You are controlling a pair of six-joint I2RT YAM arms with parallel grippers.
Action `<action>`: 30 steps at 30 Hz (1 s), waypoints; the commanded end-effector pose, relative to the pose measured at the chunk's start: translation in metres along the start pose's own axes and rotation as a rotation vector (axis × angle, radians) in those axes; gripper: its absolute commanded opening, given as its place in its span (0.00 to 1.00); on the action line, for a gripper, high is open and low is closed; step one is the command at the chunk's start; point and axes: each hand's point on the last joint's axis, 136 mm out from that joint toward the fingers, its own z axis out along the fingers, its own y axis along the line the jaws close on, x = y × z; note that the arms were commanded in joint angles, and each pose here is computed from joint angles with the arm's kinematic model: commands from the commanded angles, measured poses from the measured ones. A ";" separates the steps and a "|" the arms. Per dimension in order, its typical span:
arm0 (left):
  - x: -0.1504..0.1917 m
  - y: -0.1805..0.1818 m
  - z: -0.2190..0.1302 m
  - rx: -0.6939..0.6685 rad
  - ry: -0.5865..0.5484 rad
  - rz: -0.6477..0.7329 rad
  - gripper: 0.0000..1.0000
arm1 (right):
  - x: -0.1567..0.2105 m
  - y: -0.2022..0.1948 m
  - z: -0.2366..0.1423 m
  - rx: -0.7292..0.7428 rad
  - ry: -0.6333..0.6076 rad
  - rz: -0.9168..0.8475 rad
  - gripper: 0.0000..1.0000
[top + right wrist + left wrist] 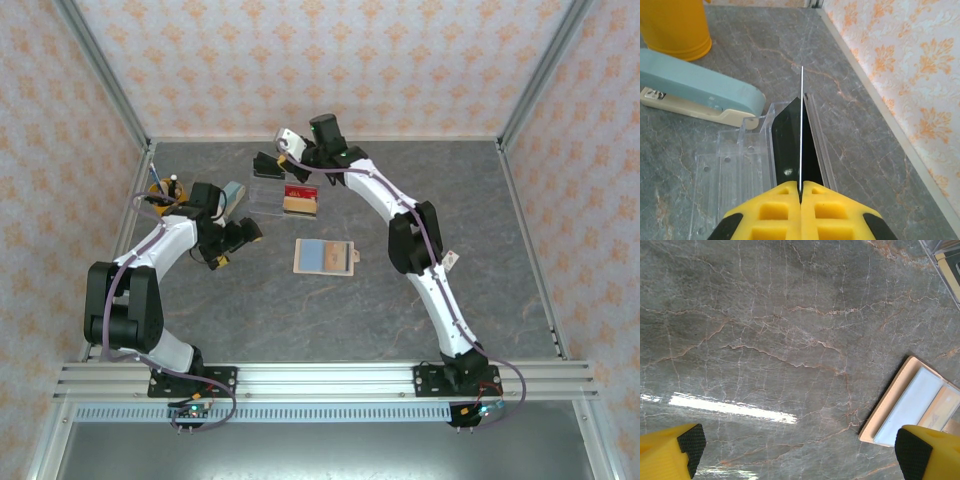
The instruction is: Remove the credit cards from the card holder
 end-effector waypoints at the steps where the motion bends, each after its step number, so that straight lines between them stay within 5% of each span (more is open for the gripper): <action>1: -0.001 0.001 0.003 0.003 0.006 -0.004 1.00 | 0.006 -0.004 0.001 0.001 0.014 -0.030 0.00; 30: 0.000 -0.001 0.006 0.020 0.019 0.001 1.00 | 0.016 0.017 -0.062 -0.030 0.212 -0.034 0.03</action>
